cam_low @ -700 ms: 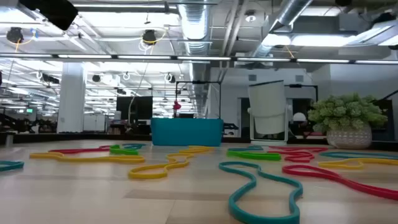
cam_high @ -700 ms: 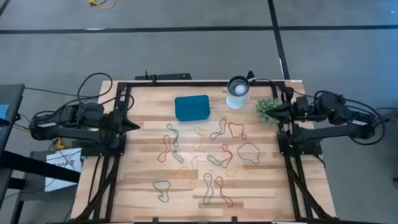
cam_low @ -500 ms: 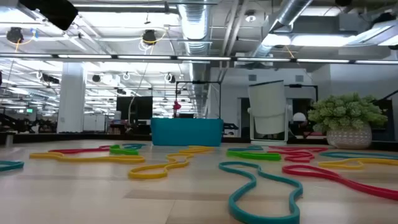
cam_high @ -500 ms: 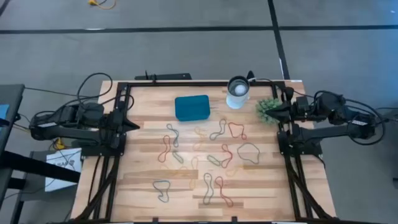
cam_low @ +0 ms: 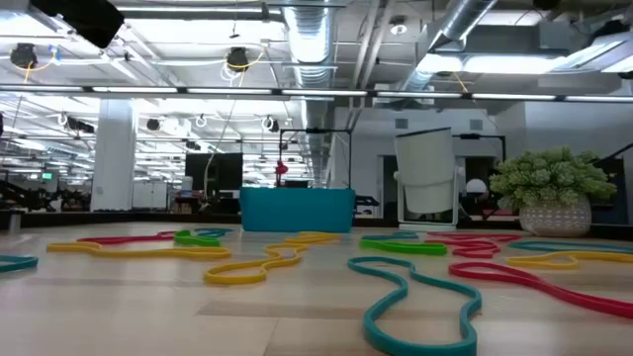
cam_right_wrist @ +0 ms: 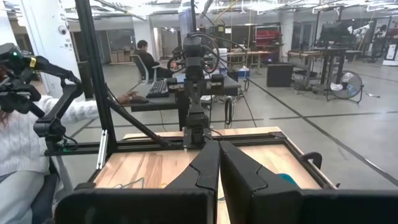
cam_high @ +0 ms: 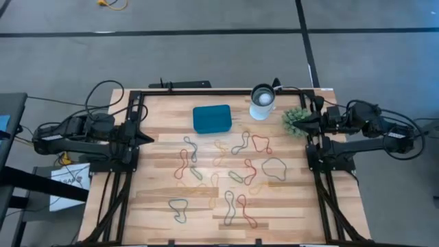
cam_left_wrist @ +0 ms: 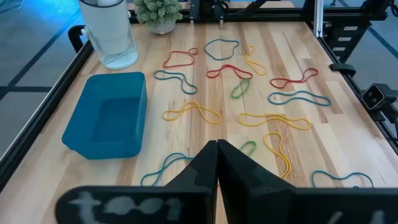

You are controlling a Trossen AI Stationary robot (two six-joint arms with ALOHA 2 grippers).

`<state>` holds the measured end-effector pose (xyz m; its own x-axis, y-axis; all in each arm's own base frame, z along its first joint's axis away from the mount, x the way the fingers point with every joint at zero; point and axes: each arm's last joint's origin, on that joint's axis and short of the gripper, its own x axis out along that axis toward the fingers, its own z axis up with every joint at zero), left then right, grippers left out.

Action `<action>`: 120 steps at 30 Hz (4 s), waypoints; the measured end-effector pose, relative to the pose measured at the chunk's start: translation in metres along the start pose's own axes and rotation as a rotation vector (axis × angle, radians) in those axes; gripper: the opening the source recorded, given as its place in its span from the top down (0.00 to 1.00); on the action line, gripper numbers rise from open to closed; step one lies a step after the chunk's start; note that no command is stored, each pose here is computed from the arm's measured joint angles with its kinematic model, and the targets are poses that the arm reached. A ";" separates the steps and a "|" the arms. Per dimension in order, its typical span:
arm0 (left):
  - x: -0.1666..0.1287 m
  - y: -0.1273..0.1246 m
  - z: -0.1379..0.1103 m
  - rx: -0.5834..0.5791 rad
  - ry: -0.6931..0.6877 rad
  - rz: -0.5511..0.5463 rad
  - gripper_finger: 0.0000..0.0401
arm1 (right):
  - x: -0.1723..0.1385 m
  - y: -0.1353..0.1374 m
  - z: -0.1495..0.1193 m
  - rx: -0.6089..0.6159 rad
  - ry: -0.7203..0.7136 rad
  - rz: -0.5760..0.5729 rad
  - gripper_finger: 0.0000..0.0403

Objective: Pick and place items into bin

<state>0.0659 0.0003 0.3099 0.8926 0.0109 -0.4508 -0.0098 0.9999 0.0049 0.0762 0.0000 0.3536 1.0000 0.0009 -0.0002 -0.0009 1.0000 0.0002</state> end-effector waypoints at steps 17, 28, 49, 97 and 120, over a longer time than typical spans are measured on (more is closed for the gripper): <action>0.000 0.000 0.000 0.000 0.000 0.000 1.00 | 0.000 0.000 0.000 0.000 0.000 0.000 0.98; 0.000 0.000 0.002 0.000 -0.019 0.001 1.00 | 0.000 0.000 0.000 0.000 0.000 0.000 0.98; -0.011 0.001 0.050 -0.062 -0.530 0.015 1.00 | 0.000 0.000 0.000 0.000 0.000 0.000 0.98; -0.010 0.001 0.048 0.077 -0.507 0.053 1.00 | 0.000 0.000 0.000 0.000 0.000 0.000 0.98; -0.017 0.010 0.062 0.089 -0.622 0.395 1.00 | 0.000 0.000 0.000 0.000 0.000 0.001 0.98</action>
<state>0.0782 0.0099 0.3732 0.9207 0.3419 0.1884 -0.3705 0.9173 0.1459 0.0762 0.0000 0.3536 1.0000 0.0015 -0.0002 -0.0015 1.0000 0.0002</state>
